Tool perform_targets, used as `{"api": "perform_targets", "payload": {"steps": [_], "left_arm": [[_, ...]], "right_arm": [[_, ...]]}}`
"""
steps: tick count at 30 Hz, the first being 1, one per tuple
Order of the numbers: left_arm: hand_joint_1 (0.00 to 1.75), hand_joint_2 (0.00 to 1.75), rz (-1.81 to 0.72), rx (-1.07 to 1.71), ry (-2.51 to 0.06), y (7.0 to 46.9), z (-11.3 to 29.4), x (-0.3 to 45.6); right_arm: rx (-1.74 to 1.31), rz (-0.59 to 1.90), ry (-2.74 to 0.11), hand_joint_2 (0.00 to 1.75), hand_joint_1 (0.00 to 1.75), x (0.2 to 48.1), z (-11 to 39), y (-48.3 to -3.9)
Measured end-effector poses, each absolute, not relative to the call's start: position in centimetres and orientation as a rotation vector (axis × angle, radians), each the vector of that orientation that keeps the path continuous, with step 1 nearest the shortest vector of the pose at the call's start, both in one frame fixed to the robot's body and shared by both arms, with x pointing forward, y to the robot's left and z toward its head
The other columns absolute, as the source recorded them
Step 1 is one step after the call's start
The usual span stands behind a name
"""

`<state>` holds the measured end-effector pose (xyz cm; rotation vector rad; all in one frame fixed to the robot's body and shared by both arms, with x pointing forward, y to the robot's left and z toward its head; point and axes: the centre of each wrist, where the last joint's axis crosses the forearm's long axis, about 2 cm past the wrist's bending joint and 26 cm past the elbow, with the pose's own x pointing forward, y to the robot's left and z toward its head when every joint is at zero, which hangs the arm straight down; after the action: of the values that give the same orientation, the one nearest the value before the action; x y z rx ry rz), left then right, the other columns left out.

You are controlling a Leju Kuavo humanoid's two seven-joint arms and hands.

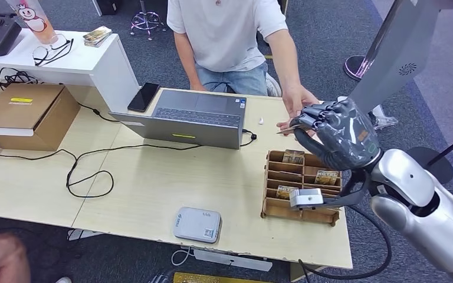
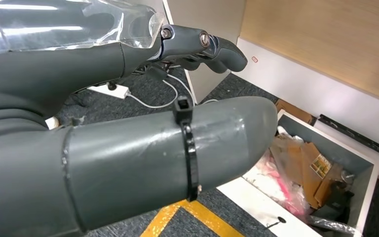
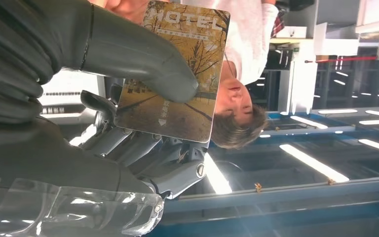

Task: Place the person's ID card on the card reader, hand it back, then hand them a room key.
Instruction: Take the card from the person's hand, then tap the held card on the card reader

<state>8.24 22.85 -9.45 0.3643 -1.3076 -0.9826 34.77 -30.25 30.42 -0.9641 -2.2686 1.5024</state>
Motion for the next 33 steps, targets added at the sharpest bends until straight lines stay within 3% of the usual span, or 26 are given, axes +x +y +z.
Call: {"api": "perform_targets", "payload": {"steps": [8, 19, 33], "left_arm": [[0.00, 0.00, -1.006, 0.382, -1.300, 23.4, -9.5, 8.3], [0.00, 0.00, -0.972, 0.403, -1.281, 22.8, -9.4, 8.1], [0.00, 0.00, -0.926, 0.405, -1.258, 22.2, -9.5, 7.5]], "right_arm": [[-0.679, 1.429, -2.293, 1.75, 1.75, 34.0, 30.9, -28.9], [0.074, 1.396, -2.011, 1.75, 1.75, 32.1, 30.9, -25.6], [0.240, 1.532, -1.717, 1.75, 1.75, 28.3, 29.2, -22.4]]}}
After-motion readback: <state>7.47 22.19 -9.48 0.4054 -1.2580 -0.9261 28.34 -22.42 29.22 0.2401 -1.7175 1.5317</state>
